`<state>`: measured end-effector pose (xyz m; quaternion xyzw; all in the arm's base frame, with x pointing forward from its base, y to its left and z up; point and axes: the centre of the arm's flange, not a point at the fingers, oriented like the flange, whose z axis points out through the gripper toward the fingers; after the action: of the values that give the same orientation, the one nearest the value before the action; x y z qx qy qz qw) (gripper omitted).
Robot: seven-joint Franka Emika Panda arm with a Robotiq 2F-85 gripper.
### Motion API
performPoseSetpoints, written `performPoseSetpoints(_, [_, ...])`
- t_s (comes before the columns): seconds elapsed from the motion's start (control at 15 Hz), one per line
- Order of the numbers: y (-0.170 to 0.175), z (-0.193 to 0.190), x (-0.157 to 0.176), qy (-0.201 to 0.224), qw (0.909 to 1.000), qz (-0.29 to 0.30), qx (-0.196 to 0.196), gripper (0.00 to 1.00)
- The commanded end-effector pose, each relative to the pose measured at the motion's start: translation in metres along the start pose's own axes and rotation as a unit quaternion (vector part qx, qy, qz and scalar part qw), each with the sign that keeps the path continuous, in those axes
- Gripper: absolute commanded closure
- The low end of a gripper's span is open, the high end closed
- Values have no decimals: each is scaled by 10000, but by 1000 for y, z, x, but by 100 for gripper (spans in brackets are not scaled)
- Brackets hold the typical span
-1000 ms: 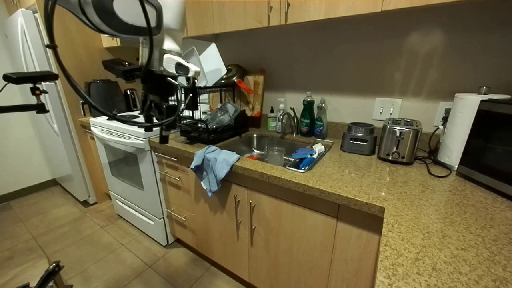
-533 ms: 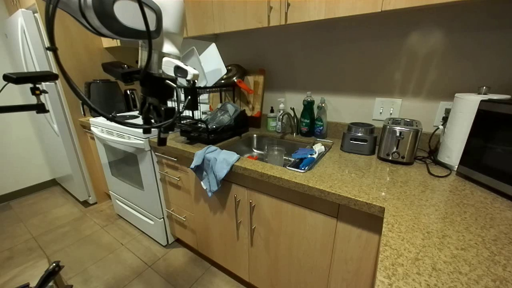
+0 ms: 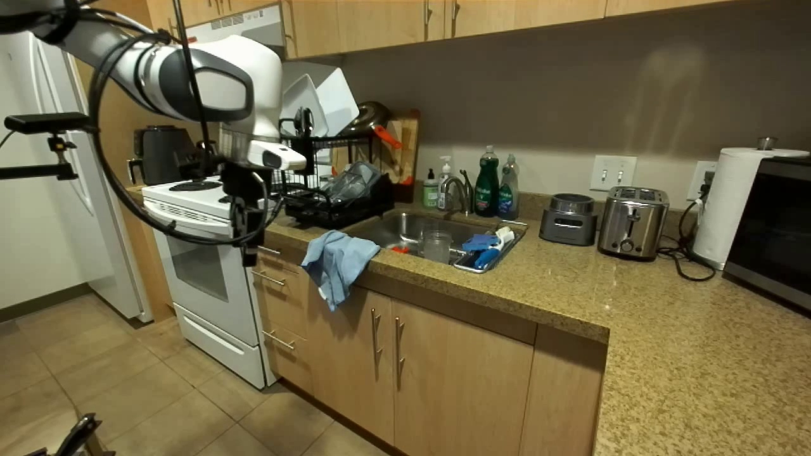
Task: Open the drawer on the right.
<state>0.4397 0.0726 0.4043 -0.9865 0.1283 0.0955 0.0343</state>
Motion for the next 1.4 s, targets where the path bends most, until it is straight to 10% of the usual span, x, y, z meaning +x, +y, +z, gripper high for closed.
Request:
performPoseSetpoints(0.0, [2,21,24,275,9979,541,-225,0])
performPoseSetpoints(0.6, [63,52,118,741,9700,1081,-2047,0])
performPoseSetpoints(1.33, [128,88,222,734,9033,964,-4116,0])
